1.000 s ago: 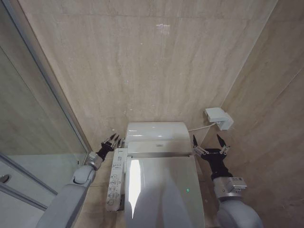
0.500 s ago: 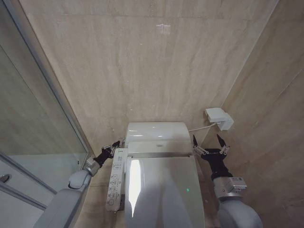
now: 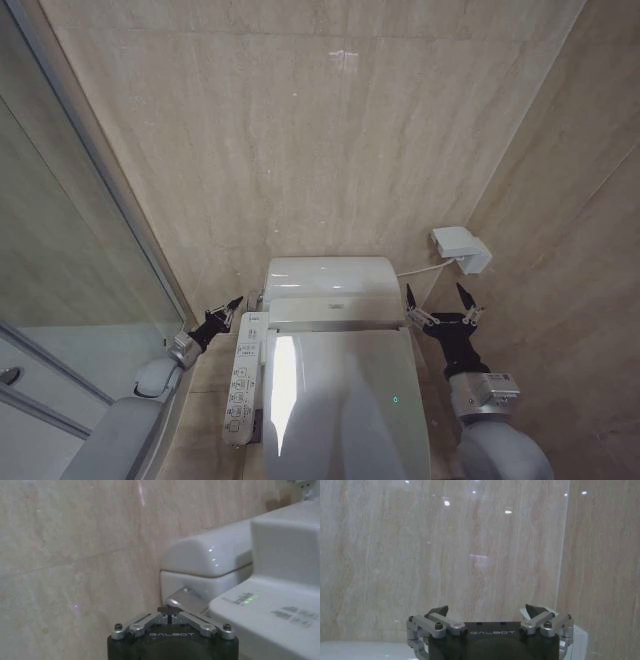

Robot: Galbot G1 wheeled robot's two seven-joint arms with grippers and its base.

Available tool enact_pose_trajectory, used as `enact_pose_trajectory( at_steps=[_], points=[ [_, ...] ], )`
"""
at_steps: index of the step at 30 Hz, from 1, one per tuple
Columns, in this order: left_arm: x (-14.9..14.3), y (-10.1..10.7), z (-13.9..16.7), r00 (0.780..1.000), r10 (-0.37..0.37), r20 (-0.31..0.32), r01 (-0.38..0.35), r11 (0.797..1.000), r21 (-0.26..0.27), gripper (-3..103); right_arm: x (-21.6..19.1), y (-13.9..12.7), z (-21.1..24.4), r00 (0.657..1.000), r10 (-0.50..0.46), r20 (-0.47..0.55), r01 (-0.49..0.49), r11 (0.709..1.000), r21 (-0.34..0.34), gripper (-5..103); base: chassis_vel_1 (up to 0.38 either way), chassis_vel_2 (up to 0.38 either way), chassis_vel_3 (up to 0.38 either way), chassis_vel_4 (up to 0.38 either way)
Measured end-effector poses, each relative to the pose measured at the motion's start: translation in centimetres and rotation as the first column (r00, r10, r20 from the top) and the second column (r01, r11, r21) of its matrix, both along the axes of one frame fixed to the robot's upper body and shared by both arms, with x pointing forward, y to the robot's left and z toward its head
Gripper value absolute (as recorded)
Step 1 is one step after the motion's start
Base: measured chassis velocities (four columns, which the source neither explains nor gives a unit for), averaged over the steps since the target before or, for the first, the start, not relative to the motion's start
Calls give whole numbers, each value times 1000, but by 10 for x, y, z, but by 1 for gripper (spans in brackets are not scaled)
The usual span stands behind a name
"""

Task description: Open the toilet lid, clean the toilet bowl with a toilet brush, close the toilet lid, and flush.

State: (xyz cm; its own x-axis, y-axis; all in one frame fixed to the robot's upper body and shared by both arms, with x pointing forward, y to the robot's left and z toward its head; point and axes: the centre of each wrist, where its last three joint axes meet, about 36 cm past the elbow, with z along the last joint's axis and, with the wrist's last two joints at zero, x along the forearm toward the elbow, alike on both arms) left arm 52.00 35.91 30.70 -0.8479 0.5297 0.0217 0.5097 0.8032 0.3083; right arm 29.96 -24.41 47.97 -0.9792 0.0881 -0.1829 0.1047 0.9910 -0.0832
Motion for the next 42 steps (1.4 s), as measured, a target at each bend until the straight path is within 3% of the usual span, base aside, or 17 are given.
enact_pose_trajectory(
  at_steps=[11,23,42],
  points=[
    [-9,-5,-7,1000,-22,9,22,1000,10,0,0,0,0,1000,0,0,0,1000,0,100,0,0,0,0],
    [-13,-6,-18,999,-43,-21,43,999,22,0,0,0,0,1000,0,0,0,1000,0,100,0,0,0,0],
    [16,0,-19,1000,-25,-10,25,999,23,0,0,0,0,1000,0,0,0,1000,0,100,0,0,0,0]
  ],
)
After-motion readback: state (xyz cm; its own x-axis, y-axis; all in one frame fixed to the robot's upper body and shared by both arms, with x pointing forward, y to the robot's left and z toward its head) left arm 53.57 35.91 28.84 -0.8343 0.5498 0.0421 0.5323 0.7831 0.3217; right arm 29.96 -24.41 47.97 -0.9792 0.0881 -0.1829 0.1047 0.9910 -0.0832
